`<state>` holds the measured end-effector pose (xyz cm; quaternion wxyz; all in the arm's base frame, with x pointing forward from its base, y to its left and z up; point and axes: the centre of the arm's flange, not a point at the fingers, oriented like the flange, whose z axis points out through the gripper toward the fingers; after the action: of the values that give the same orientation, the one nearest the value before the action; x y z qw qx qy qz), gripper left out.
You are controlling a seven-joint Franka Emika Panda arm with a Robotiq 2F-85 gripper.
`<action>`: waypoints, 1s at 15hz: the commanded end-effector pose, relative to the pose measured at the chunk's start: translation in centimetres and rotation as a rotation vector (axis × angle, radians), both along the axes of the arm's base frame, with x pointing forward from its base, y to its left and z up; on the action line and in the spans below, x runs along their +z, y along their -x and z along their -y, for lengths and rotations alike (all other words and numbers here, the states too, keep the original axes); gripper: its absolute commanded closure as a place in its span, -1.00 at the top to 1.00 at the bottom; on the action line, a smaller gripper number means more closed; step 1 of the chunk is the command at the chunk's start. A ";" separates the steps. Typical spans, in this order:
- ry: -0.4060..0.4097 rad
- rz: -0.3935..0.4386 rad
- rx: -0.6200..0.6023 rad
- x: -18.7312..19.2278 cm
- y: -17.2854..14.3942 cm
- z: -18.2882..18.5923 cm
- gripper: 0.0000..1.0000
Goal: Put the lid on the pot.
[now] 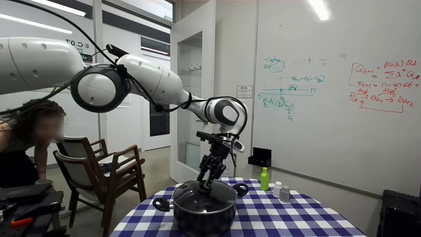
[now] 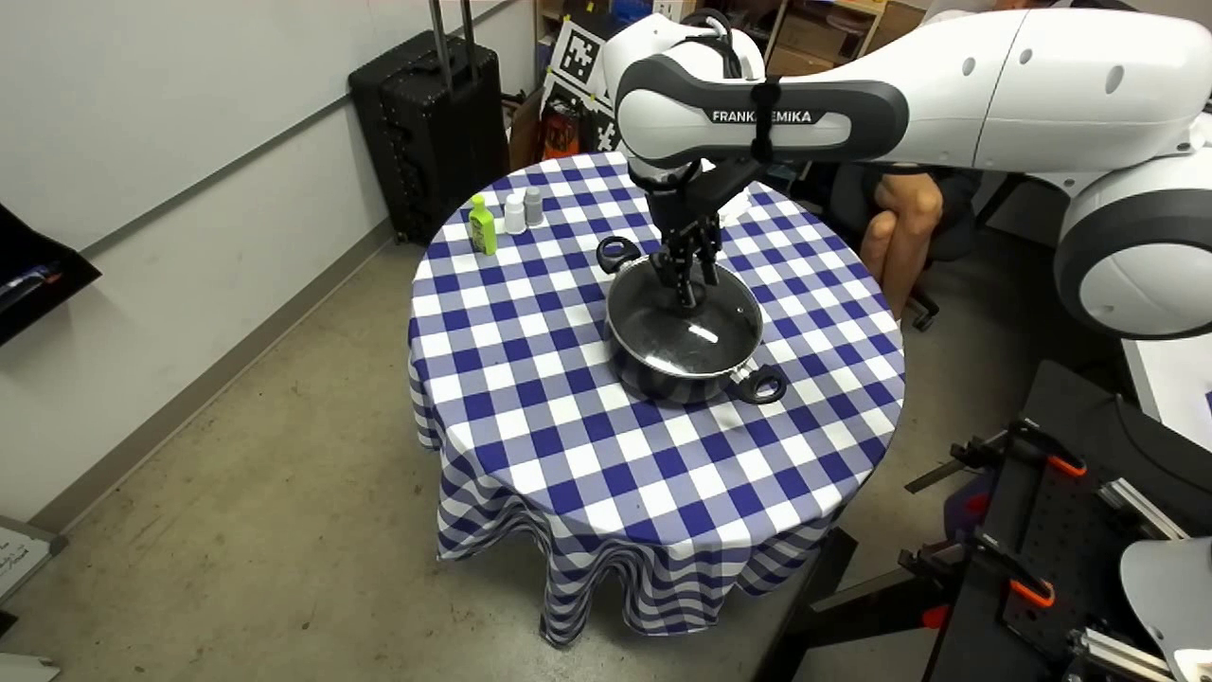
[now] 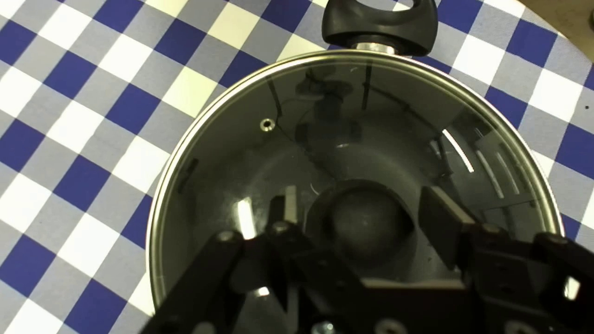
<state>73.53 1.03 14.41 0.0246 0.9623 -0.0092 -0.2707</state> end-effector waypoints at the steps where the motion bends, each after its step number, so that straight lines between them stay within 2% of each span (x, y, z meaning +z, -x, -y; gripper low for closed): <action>1: 0.015 -0.006 0.001 0.5 -4.1 -0.1 0.91; 2: 0.014 -0.005 0.001 0.6 -4.1 -0.1 0.99; 4: 0.009 -0.001 -0.001 1.4 -3.8 -0.2 1.00; 6: -0.007 0.017 -0.001 3.9 -2.9 -0.3 1.00; 10: -0.068 0.089 0.024 13.5 0.3 -1.5 1.00; 12: -0.087 0.140 0.093 18.2 1.6 -2.4 1.00; 15: -0.027 0.192 0.253 25.1 3.9 -3.4 1.00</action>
<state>74.70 3.52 34.22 0.0139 0.9808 0.0558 -0.1864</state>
